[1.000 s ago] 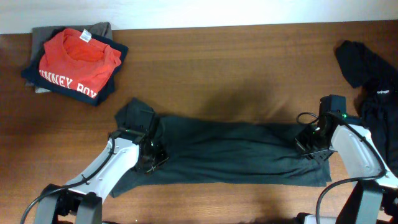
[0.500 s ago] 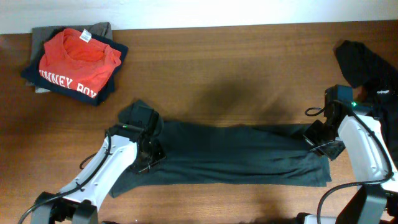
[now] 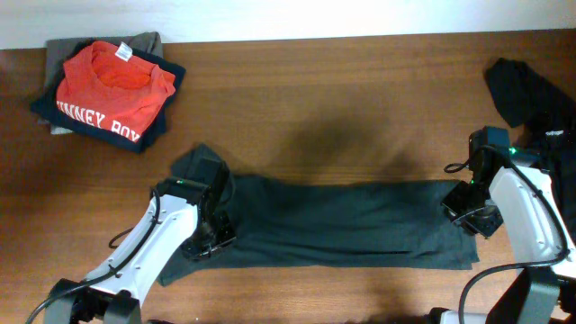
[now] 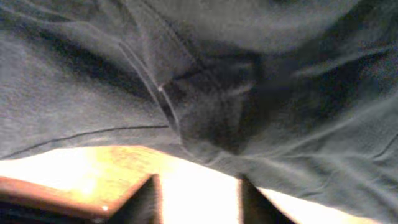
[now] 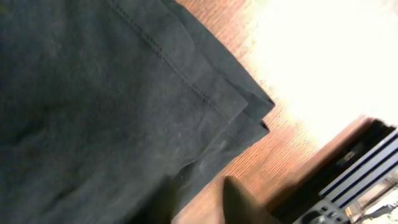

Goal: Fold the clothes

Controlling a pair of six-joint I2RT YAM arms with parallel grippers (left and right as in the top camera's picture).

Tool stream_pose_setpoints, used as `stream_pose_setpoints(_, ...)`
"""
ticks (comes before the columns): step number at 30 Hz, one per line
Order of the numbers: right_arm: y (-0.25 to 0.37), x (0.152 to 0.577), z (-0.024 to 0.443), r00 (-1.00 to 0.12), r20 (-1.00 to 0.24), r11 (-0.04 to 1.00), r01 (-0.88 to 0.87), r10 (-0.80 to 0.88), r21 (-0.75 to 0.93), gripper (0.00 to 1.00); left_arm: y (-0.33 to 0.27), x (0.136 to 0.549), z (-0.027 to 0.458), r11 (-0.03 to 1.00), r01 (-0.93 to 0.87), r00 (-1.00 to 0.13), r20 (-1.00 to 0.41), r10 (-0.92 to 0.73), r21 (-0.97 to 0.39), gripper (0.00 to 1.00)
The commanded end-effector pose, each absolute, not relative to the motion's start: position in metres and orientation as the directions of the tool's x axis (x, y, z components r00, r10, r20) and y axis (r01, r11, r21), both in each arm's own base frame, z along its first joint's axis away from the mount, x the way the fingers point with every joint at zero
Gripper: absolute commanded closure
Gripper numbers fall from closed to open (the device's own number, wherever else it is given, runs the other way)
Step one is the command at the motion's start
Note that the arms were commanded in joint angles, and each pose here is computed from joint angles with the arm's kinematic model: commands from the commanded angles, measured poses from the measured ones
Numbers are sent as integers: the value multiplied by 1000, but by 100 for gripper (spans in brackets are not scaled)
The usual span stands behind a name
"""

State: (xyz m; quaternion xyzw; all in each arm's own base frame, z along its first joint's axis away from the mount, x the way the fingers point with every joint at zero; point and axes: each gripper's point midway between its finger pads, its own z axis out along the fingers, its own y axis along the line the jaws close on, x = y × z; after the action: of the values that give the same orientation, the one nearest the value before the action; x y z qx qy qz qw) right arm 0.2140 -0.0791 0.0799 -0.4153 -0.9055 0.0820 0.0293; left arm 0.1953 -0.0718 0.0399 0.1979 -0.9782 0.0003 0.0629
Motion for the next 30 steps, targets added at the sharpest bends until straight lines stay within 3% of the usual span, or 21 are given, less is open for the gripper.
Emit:
stream_pose_setpoints(1, -84, 212, 78, -648, -29, 631, 749, 761, -200, 65, -70, 198, 46, 940, -339, -935, 103, -340, 24, 19)
stream_pose_setpoints(8, -79, 215, 78, -647, -18, 636, 753, 762, -169, 65, -67, 197, 53, 940, -338, -934, 108, -341, 47, 17)
stream_pose_setpoints(9, -74, 220, 77, -681, 0, 675, 726, 733, -133, 65, -63, 201, 62, 940, -335, -936, 92, -341, 68, 18)
stream_pose_setpoints(10, -71, 222, 77, -696, 10, 693, 713, 718, -110, 67, -62, 203, 67, 940, -334, -937, 82, -339, 74, 23)
stream_pose_setpoints(12, -64, 227, 76, -719, 24, 719, 692, 694, -65, 80, -64, 213, 75, 948, -312, -948, 54, -315, 58, 33)
stream_pose_setpoints(14, -62, 233, 76, -737, 17, 737, 675, 676, -39, 93, -69, 228, 79, 961, -275, -961, 6, -275, 22, 52)
stream_pose_setpoints(16, -62, 235, 76, -737, 10, 737, 675, 676, -34, 96, -72, 239, 80, 966, -259, -965, -32, -259, -2, 75)
stream_pose_setpoints(18, -59, 235, 75, -748, 20, 748, 663, 663, -20, 96, -74, 245, 78, 970, -242, -969, -48, -242, -15, 84)
stream_pose_setpoints(25, -43, 228, 55, -785, 73, 784, 619, 615, 46, 96, -89, 275, 64, 994, -92, -989, -112, -99, -67, 85)
stream_pose_setpoints(30, -42, 224, 35, -785, 68, 784, 619, 616, 49, 96, -93, 288, 42, 995, -85, -991, -100, -90, -60, 86)
